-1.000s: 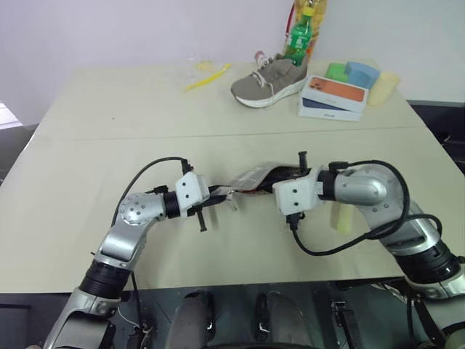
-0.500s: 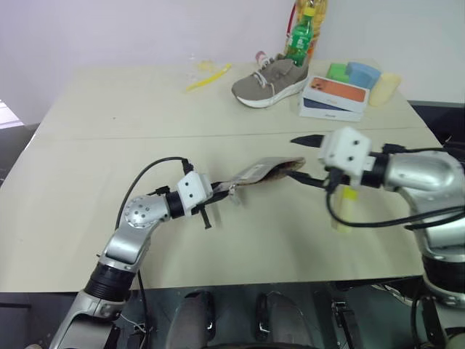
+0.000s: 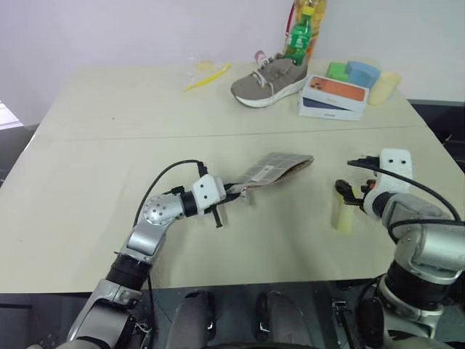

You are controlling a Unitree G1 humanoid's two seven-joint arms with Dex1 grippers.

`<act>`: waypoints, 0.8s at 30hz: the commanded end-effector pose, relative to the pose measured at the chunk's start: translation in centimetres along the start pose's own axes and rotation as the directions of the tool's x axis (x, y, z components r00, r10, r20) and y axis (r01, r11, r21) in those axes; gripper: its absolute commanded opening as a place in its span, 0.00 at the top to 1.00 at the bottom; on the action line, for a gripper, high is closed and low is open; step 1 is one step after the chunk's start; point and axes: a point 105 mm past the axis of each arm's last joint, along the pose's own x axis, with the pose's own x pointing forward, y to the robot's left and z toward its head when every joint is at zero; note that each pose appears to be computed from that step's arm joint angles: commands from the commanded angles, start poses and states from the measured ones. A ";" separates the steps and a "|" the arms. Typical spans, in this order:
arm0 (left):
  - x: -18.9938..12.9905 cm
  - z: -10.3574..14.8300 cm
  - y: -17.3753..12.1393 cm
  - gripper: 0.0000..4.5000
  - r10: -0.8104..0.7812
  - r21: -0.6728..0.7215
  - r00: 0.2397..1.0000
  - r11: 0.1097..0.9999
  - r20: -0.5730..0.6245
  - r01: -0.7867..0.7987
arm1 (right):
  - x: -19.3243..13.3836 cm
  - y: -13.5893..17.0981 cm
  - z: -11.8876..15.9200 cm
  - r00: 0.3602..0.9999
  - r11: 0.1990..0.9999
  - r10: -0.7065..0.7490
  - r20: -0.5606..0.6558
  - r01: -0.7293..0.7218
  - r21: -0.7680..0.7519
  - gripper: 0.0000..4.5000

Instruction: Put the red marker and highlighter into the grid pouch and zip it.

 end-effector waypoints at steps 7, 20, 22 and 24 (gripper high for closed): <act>1.0 0.8 -0.3 1.00 -0.018 0.023 0.998 1.000 0.055 0.017 | -0.7 1.4 -4.6 0.997 0.994 0.011 -0.077 -0.002 0.106 0.06; 0.1 0.2 1.0 1.00 0.068 0.030 0.997 0.997 0.035 -0.069 | -0.8 3.3 2.1 0.979 0.949 0.182 0.087 -0.152 -0.276 0.81; -0.2 0.2 1.6 1.00 0.092 0.024 0.995 0.995 0.035 -0.092 | -1.6 4.5 3.7 0.952 0.840 0.264 0.156 -0.148 -0.522 0.81; -0.5 0.4 2.1 1.00 0.114 0.015 0.993 0.993 0.040 -0.115 | -2.6 5.8 4.5 0.914 0.641 0.361 0.183 -0.100 -0.761 0.81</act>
